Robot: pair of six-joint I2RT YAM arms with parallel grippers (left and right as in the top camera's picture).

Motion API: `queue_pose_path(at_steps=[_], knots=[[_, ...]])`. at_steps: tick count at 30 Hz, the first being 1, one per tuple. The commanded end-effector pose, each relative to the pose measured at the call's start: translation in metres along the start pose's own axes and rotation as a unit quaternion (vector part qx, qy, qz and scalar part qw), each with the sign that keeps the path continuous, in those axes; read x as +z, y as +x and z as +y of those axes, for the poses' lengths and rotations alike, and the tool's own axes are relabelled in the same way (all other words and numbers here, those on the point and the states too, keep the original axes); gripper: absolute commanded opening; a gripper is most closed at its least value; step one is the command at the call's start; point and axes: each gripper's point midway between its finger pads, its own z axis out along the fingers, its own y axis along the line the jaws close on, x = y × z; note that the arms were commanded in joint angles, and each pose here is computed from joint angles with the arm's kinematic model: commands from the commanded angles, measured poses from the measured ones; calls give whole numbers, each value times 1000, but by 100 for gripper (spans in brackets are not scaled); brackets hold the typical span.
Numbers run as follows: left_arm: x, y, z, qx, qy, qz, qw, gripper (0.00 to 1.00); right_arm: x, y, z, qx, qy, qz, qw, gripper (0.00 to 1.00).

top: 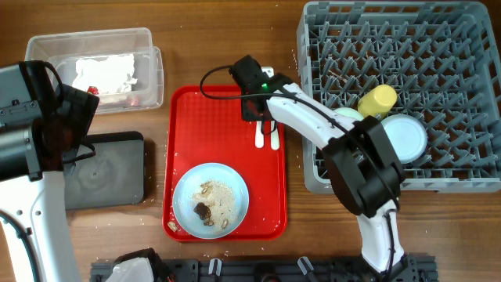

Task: Sort waste into correct bins and load items into the dishwasher rack
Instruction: 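Close the right gripper on the white fork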

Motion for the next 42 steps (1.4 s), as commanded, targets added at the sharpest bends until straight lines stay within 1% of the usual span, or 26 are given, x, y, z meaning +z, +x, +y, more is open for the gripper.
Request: queue_pose_path(at_steps=[1,5,9,12,14,16,17,22,27,28,29,30,31,33,38,42], knots=[[-2,-4,2,-11,-1,-9,1000,100,16,4,-1,5,13,8,1000,39],[-2,-4,2,-11,-1,-9,1000,100,22,8,0,1,19,11,1000,34],[-2,-4,2,-11,-1,-9,1000,100,23,9,0,8,21,11,1000,22],[-2,-4,2,-11,-1,-9,1000,100,22,10,0,8,20,14,1000,16],[-2,-4,2,-11,-1,-9,1000,100,19,10,2,16,15,21,1000,9],[-2,-4,2,-11,-1,-9,1000,100,12,6,5,22,7,23,999,5],[-2,-4,2,-11,-1,-9,1000,100,6,2,6,25,3,20,999,4],[-2,-4,2,-11,-1,-9,1000,100,-39,-32,-1,41,-17,-19,999,5],[-2,-4,2,-11,-1,-9,1000,100,-97,-69,-26,42,-48,-72,995,6],[-2,-4,2,-11,-1,-9,1000,100,-106,-73,-28,42,-62,-76,994,8],[-2,-4,2,-11,-1,-9,1000,100,-112,-75,-29,46,-75,-77,993,16],[-2,-4,2,-11,-1,-9,1000,100,-116,-75,-30,47,-85,-74,992,22],[-2,-4,2,-11,-1,-9,1000,100,-116,-74,-29,42,-92,-70,992,26],[-2,-4,2,-11,-1,-9,1000,100,-112,-70,-28,35,-92,-63,993,30],[-2,-4,2,-11,-1,-9,1000,100,-82,-51,-10,14,-85,-37,996,31],[-2,-4,2,-11,-1,-9,1000,100,-49,-34,12,-9,-78,-15,997,31]])
